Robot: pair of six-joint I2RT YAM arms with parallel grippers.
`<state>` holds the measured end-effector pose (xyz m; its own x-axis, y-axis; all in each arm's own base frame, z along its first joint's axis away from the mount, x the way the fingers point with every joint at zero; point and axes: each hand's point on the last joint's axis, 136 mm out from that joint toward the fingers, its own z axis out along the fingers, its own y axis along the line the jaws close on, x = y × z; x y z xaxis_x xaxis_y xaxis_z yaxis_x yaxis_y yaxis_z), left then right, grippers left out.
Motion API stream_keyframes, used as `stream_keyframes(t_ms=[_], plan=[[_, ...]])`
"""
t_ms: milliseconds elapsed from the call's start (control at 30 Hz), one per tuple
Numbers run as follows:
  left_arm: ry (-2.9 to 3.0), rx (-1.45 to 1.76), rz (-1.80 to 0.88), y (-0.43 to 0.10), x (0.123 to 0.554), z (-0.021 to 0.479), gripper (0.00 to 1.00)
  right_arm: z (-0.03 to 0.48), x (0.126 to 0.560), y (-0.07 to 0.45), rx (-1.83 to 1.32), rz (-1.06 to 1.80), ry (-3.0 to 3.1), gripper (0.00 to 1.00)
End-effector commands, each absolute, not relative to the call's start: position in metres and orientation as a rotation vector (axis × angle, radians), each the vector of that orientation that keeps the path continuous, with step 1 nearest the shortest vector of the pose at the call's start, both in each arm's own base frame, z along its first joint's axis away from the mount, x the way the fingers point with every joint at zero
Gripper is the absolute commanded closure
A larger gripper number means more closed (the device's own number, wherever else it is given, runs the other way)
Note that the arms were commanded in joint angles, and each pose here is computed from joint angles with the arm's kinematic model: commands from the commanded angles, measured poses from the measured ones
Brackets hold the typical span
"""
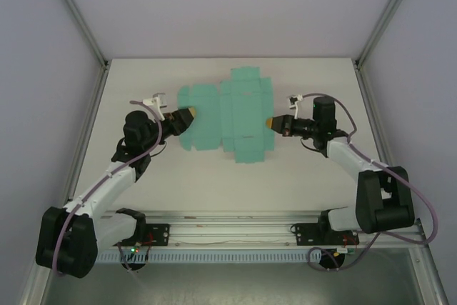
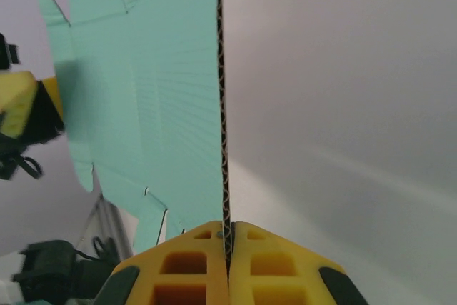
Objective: Assemble paper box
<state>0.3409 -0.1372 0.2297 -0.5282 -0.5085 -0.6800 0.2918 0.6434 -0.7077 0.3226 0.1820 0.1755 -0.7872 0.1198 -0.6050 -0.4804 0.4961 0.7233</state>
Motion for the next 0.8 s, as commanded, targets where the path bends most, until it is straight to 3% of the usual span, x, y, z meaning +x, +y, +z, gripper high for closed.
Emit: stream_keyframes(t_ms=[0,233,467,767], plan=[[1.982,-0.292,-0.761,-0.105,0.344,0.205,0.0,0.159,0.315,0.178,-0.386,1.147,2.225,1.0],[2.147,-0.379,-0.506,-0.075,0.336,0.166,0.0,0.104,0.317,0.165,-0.605,0.642,2.469,0.99],[2.201,-0.304,-0.618,-0.097,0.345,0.165,0.0,0.09,0.361,0.157,-0.861,0.061,2.413,0.99],[2.236,-0.248,-0.792,-0.126,0.362,0.172,0.0,0.093,0.381,0.203,-1.393,-0.408,1.994,1.0]])
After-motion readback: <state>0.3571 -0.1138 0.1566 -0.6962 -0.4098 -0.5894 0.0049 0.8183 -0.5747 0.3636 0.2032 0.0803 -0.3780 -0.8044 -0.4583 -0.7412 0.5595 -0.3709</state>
